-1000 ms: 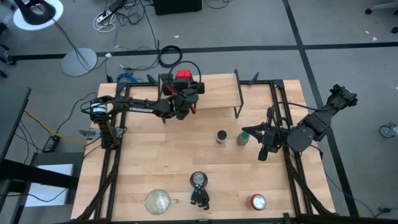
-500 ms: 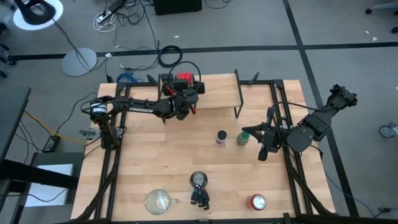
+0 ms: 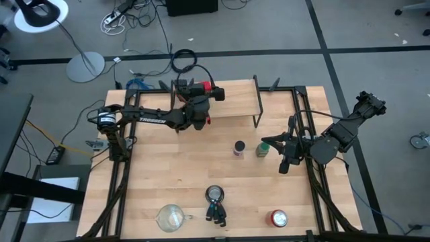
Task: Shelf spices
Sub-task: Put the red seasoning can on the shelf
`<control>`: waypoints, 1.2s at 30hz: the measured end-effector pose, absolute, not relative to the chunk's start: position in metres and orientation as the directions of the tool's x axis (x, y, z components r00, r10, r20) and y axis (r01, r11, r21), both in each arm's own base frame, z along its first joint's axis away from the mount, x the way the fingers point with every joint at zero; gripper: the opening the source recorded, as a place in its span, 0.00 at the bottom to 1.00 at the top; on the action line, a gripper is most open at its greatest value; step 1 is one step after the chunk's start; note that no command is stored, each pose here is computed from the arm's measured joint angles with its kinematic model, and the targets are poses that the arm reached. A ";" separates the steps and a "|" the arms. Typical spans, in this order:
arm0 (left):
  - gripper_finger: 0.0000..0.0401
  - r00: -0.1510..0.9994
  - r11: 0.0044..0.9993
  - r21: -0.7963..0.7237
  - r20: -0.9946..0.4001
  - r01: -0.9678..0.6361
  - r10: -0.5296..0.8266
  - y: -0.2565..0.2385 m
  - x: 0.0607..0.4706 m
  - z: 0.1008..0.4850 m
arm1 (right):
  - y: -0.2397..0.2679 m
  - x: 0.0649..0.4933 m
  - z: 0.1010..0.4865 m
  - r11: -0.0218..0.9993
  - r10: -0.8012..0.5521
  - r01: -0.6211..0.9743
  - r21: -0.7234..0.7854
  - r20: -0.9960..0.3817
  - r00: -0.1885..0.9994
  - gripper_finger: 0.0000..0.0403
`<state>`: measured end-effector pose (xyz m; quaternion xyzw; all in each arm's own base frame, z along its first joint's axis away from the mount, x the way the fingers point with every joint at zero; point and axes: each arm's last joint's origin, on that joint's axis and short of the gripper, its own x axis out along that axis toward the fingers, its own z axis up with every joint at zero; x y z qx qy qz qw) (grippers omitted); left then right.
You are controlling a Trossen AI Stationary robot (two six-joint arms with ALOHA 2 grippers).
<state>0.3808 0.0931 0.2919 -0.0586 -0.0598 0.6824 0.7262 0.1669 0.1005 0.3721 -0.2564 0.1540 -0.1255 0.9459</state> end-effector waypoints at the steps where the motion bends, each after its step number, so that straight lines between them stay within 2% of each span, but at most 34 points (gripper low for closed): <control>1: 0.96 0.067 0.069 -0.157 0.014 -0.985 0.998 0.091 0.382 0.298 | 0.100 0.167 0.372 0.837 -0.316 0.159 -0.524 -0.227 0.921 0.00; 6: 0.94 0.096 0.099 -0.096 0.034 -0.990 0.995 0.081 0.389 0.325 | 0.100 0.167 0.372 0.837 -0.316 0.159 -0.523 -0.227 0.921 0.02; 9: 0.84 0.145 0.149 -0.080 0.045 -0.986 0.988 0.074 0.392 0.333 | 0.100 0.167 0.372 0.837 -0.316 0.159 -0.523 -0.227 0.921 0.02; 11: 0.72 0.165 0.168 -0.070 0.046 -0.983 0.985 0.071 0.393 0.334 | 0.100 0.167 0.372 0.837 -0.316 0.159 -0.523 -0.227 0.921 0.01; 17: 0.19 0.220 0.221 -0.052 0.025 -0.974 0.975 0.068 0.396 0.327 | 0.100 0.167 0.372 0.837 -0.316 0.159 -0.523 -0.227 0.921 0.01; 19: 0.05 0.245 0.246 -0.064 0.018 -0.967 0.969 0.069 0.396 0.325 | 0.100 0.167 0.372 0.837 -0.316 0.159 -0.523 -0.227 0.921 0.01; 26: 0.02 0.277 0.273 -0.122 -0.009 -0.954 0.961 0.082 0.396 0.319 | 0.101 0.167 0.372 0.838 -0.315 0.158 -0.523 -0.227 0.922 0.01; 30: 0.01 0.317 0.303 -0.162 -0.070 -0.939 0.946 0.094 0.394 0.309 | 0.101 0.167 0.372 0.838 -0.315 0.158 -0.523 -0.226 0.922 0.01; 36: 0.00 0.330 0.295 -0.219 -0.143 -0.930 0.933 0.110 0.390 0.299 | 0.101 0.167 0.372 0.838 -0.315 0.158 -0.523 -0.227 0.922 0.02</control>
